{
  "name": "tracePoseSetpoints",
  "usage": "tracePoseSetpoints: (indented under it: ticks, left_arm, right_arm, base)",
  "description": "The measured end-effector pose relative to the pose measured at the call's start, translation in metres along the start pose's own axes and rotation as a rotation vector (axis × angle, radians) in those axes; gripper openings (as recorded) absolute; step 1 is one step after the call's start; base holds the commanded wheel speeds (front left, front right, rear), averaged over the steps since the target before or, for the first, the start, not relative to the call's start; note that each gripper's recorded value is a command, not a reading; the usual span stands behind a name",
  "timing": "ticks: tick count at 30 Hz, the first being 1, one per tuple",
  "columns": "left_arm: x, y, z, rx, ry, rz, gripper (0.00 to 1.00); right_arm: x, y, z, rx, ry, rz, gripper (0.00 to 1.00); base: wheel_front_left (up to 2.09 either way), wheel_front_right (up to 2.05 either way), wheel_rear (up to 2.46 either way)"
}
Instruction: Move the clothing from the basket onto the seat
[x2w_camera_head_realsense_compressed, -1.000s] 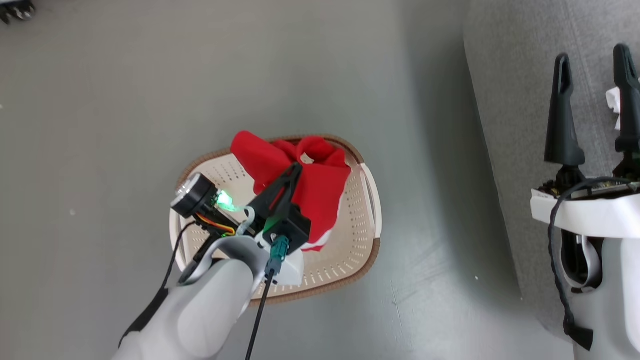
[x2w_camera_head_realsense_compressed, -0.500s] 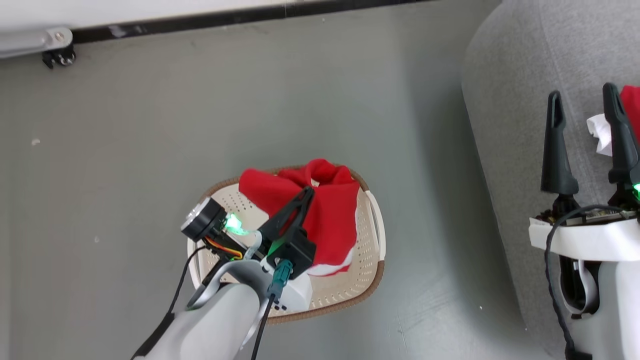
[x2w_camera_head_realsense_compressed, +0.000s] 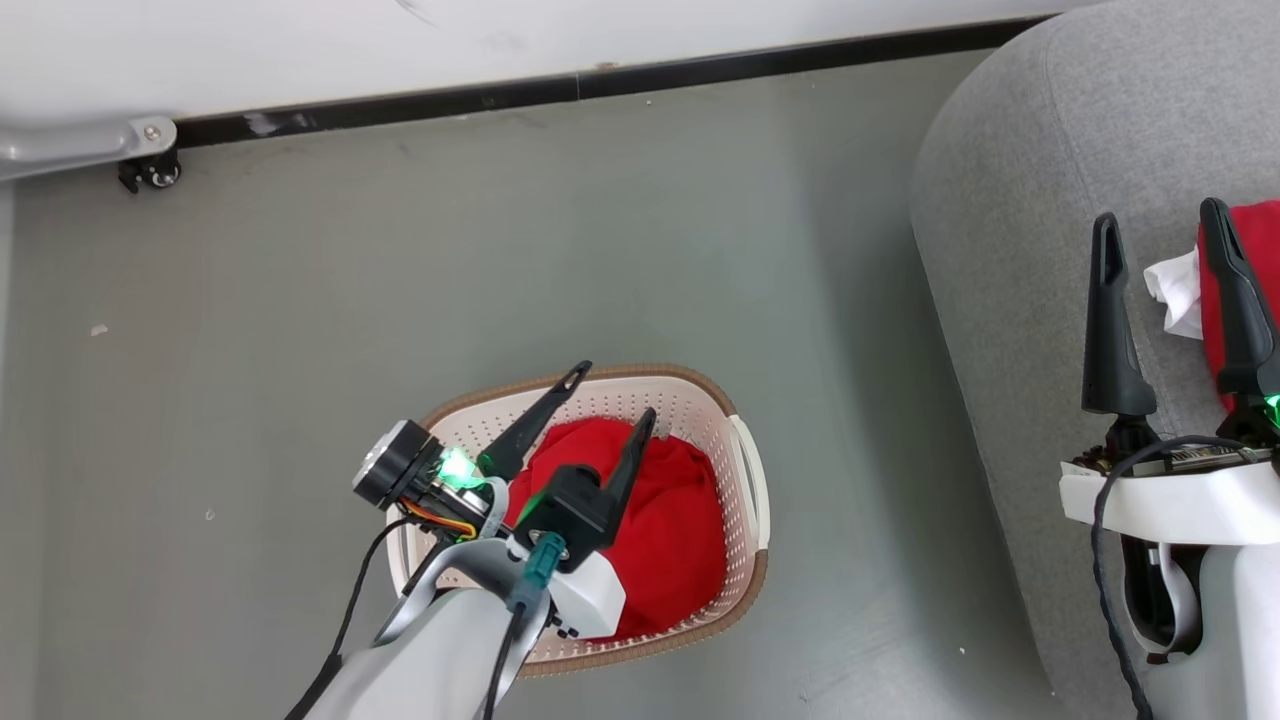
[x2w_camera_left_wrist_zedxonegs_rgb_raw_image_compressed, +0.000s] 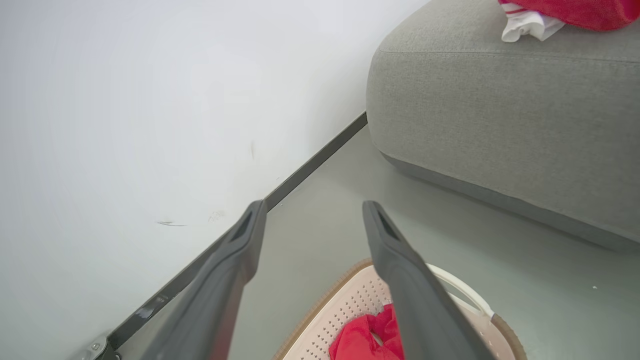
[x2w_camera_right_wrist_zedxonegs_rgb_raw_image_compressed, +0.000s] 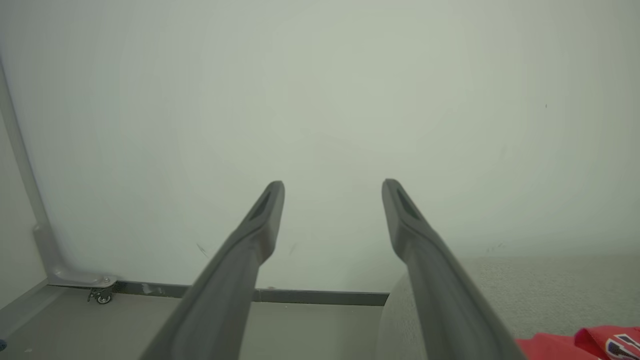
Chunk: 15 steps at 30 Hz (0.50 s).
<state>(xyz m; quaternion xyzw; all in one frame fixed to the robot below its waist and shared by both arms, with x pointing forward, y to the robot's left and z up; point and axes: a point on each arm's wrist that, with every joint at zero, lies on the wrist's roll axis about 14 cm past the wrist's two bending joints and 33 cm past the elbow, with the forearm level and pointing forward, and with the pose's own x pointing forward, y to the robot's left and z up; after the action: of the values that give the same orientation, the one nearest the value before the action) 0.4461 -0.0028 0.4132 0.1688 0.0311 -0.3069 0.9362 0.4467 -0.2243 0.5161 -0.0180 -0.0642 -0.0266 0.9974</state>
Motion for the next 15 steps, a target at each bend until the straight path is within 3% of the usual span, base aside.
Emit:
tracePoseSetpoints:
  ticks: [15]
  left_arm:
    - [-0.012, 0.048, 0.036, -0.073, -0.091, 0.188, 1.0]
  right_arm:
    - [-0.005, 0.003, 0.023, -0.013, -0.043, 0.011, 1.0]
  base:
    - [0.0, 0.0, 0.0]
